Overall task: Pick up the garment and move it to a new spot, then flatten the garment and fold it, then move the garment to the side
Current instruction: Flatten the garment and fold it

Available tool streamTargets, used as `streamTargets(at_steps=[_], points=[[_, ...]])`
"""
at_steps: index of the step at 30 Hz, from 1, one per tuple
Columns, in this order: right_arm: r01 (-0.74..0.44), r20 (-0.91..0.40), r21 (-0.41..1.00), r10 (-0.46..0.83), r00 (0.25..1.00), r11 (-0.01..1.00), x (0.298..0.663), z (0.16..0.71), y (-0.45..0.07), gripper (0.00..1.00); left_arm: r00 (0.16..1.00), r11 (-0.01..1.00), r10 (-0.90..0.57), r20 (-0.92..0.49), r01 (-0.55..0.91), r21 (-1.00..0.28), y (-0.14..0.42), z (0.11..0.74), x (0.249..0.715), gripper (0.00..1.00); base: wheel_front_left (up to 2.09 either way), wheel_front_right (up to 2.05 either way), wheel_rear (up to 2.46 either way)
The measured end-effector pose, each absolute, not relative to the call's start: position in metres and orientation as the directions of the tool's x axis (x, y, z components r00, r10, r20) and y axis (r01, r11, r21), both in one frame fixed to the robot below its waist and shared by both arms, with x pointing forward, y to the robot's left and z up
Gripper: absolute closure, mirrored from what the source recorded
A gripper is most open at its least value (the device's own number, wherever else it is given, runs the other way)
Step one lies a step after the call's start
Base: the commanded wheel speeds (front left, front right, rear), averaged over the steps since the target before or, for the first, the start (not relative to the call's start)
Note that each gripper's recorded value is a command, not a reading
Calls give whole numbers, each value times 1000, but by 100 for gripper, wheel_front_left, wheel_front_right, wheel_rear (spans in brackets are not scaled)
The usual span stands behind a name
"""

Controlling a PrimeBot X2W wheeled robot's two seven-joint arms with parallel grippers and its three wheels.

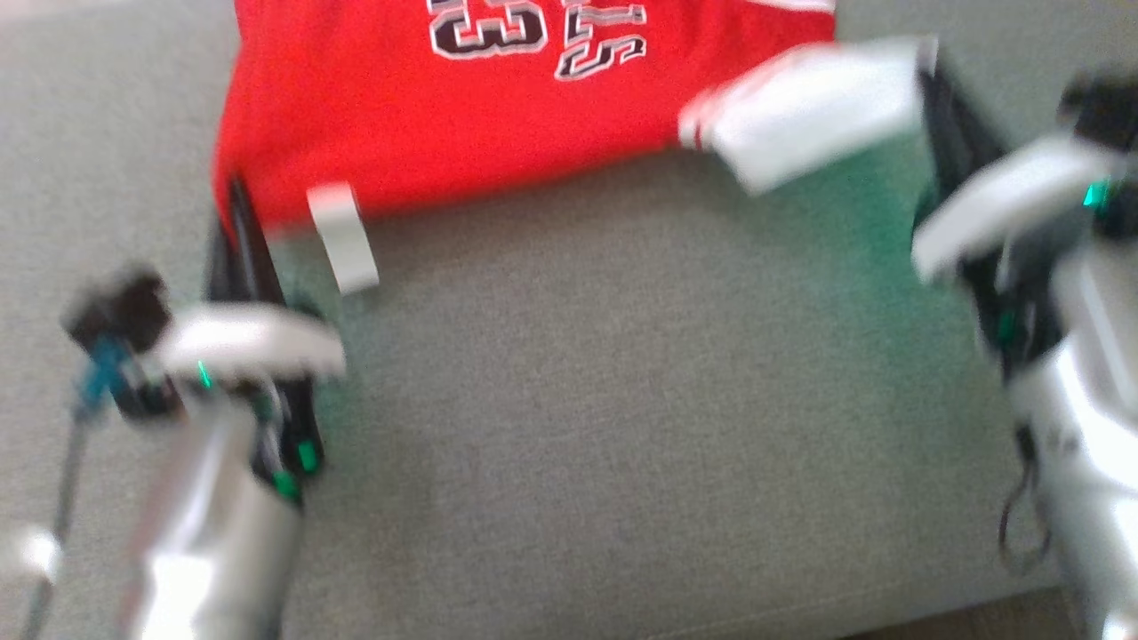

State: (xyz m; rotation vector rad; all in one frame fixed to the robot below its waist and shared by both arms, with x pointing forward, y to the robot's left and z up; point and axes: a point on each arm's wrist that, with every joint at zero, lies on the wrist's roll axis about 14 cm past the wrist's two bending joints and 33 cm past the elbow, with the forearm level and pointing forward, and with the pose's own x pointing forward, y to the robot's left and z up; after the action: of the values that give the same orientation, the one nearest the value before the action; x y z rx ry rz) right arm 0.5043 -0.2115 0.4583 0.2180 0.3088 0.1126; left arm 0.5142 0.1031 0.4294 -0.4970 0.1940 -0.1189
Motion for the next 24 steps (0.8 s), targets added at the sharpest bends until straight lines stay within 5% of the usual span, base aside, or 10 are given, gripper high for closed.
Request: streamTargets(at_steps=[16, 24], points=[[62, -630, 257, 119, 767, 964, 327, 414, -196, 100, 938, 891, -84, -336, -80, -446, 128, 408, 367, 100, 0, 0, 0], [70, -650, 243, 108, 753, 968, 307, 433, -197, 100, 915, 908, -126, -383, -49, -416, 125, 410, 346, 100, 0, 0, 0]])
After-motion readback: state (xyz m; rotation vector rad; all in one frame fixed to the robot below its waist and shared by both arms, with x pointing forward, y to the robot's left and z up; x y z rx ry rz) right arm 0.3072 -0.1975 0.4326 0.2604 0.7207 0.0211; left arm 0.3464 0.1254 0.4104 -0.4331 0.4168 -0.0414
